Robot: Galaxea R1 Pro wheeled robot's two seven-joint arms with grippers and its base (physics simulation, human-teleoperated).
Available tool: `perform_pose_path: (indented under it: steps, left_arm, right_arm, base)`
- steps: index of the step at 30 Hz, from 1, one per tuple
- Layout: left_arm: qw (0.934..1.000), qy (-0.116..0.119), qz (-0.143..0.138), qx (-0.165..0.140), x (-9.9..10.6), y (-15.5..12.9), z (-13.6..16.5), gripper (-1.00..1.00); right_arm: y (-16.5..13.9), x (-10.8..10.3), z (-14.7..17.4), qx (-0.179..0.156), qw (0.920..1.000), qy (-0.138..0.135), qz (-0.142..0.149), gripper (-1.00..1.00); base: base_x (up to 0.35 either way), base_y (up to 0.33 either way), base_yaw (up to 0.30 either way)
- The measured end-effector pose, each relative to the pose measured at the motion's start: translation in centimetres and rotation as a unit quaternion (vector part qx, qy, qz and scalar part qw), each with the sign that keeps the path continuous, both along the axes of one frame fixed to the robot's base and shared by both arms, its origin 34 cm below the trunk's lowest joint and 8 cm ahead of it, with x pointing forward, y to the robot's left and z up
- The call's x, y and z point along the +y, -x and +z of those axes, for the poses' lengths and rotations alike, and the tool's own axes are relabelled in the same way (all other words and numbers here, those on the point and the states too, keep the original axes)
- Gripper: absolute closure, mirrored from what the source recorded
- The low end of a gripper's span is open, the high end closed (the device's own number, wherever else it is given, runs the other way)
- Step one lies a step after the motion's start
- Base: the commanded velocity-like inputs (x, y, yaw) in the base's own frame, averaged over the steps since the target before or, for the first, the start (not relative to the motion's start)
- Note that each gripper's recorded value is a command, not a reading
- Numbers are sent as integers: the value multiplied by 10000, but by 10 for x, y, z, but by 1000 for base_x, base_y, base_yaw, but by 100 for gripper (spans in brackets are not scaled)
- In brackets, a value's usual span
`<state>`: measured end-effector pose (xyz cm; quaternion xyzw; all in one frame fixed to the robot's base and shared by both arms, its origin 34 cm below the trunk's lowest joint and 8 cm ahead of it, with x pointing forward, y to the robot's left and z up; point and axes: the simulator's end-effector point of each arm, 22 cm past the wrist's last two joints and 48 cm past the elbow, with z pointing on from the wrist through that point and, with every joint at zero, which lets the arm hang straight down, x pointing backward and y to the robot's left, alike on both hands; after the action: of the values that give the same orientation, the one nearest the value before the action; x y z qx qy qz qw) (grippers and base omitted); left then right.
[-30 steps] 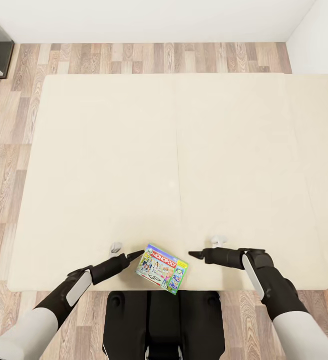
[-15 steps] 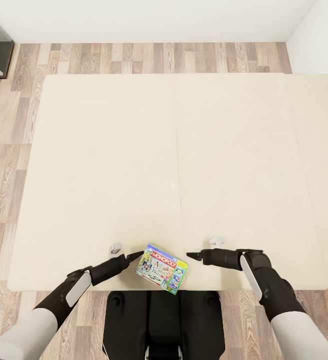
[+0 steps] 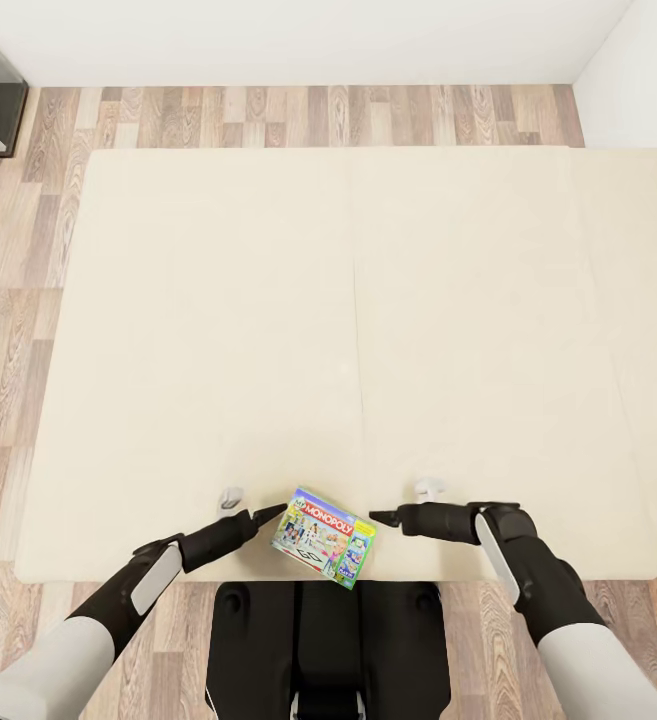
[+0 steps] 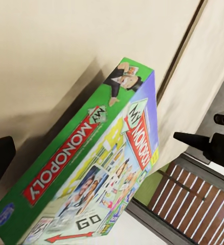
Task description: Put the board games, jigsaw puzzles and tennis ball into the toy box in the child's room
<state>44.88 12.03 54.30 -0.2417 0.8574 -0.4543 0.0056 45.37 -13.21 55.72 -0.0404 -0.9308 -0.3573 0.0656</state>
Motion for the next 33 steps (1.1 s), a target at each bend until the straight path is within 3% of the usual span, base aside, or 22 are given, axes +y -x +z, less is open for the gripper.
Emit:
perform_pose_path:
  steps: [12,33]
  left_arm:
    - [9996,-233,-37,148,6,6,-9,-100]
    - [9994,-276,-38,213,7,7,-11,-100]
  right_arm:
    - [18,18,-2,170,9997,-122,132,-100]
    - [23,24,-2,223,9995,-160,157,-100]
  base:
    - [0,0,0]
    - [0,0,0]
